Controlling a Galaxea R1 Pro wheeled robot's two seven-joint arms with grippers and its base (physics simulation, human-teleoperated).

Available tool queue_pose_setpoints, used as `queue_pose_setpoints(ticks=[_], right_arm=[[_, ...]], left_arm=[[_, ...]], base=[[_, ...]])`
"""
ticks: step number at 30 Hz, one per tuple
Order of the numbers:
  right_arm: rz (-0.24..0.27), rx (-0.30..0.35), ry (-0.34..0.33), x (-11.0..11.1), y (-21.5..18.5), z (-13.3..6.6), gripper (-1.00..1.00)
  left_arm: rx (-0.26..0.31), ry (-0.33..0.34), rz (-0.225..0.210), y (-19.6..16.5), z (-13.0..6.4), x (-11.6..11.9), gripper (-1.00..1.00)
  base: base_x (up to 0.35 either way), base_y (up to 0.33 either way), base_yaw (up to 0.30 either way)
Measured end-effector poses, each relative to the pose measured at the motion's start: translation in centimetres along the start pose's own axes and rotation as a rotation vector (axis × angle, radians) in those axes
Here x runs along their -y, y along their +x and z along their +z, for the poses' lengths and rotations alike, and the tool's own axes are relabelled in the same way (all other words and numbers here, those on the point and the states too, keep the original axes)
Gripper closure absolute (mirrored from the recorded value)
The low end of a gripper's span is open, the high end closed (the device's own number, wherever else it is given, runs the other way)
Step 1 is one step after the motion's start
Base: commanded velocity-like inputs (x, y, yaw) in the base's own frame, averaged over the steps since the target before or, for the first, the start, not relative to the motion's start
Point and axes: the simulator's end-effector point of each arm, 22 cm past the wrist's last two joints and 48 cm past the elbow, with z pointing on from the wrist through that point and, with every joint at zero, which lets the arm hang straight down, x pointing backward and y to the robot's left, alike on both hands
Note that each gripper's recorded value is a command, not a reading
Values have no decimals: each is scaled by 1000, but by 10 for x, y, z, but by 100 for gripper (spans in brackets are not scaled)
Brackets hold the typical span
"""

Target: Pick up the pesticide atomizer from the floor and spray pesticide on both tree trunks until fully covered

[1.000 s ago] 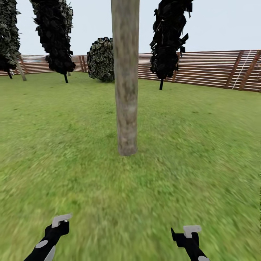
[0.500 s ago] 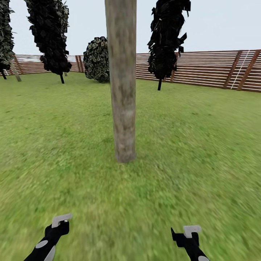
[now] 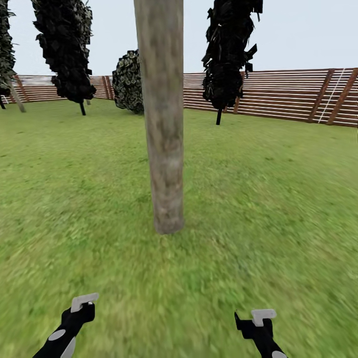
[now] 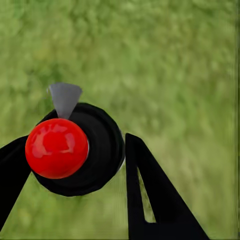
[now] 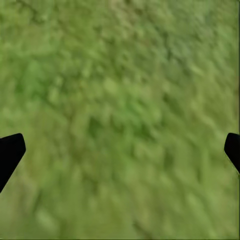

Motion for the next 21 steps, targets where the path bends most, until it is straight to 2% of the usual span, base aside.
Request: queue_pose_setpoints(ticks=[7,10,16,21], right_arm=[[0,-1,0,0,0,0,-100],[0,-1,0,0,0,0,-100],[0,-3,-5,-4,1,0,-100],[-67,4,-65,-22,-1,0,-100]], left_arm=[[0,1,0,0,0,0,100],[0,0,0,0,0,0,100],[4,4,4,-1,0,2,100],[14,67,54,-5,1,8,100]], base=[[336,-87,-250],[279,-103,-101],[57,-22,-14],[1,0,0]])
